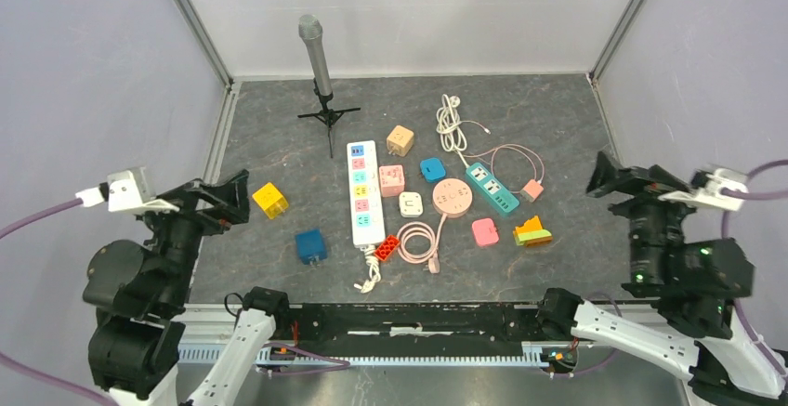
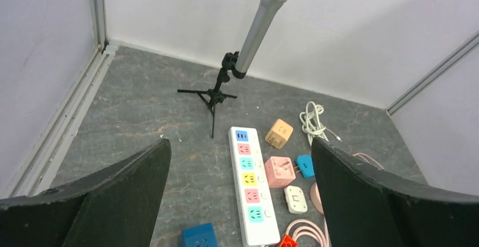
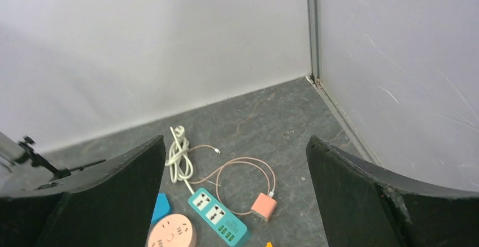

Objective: Pull the plug off the socket

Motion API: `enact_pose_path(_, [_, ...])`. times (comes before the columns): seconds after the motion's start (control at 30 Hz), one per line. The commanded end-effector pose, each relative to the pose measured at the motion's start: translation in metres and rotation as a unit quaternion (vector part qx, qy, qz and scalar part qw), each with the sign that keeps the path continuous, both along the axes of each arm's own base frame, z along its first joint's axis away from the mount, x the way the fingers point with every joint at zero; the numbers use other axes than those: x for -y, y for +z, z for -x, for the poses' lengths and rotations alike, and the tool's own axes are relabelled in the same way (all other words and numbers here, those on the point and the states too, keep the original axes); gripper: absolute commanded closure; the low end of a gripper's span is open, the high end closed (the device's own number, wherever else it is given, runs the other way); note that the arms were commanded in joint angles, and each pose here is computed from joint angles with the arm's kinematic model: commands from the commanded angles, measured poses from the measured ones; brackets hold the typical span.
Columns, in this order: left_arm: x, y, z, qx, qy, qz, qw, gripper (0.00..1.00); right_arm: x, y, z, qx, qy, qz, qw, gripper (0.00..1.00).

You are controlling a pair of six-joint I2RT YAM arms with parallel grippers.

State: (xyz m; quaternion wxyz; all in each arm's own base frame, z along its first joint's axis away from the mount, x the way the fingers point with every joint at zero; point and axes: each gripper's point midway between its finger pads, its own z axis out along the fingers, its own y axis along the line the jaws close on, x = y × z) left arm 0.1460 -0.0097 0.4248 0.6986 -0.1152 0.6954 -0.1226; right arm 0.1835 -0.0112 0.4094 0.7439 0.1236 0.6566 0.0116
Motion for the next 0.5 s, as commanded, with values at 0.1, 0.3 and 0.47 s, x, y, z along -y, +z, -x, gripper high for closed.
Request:
enact_pose_path(0.1, [-0.0064,0.0177,0.0114,0.028,0.007,-0.021,0.999,0.0,0.0184,0.0134,0.0079,0.028,-0.006,0.015,0.999,0.02])
enact_pose_path(0.3, [-0.0066,0.0156,0.0105,0.026,0.009,-0.019,0.999,0.0,0.0169,0.0097,0.007,0.029,-0.006,0.012,0.999,0.02])
enact_pose_path(0.47, [-0.0066,0.0139,0.0082,0.019,0.01,-0.017,1.0,0.0,0.0164,0.0059,0.0069,0.03,-0.006,0.003,1.0,0.02])
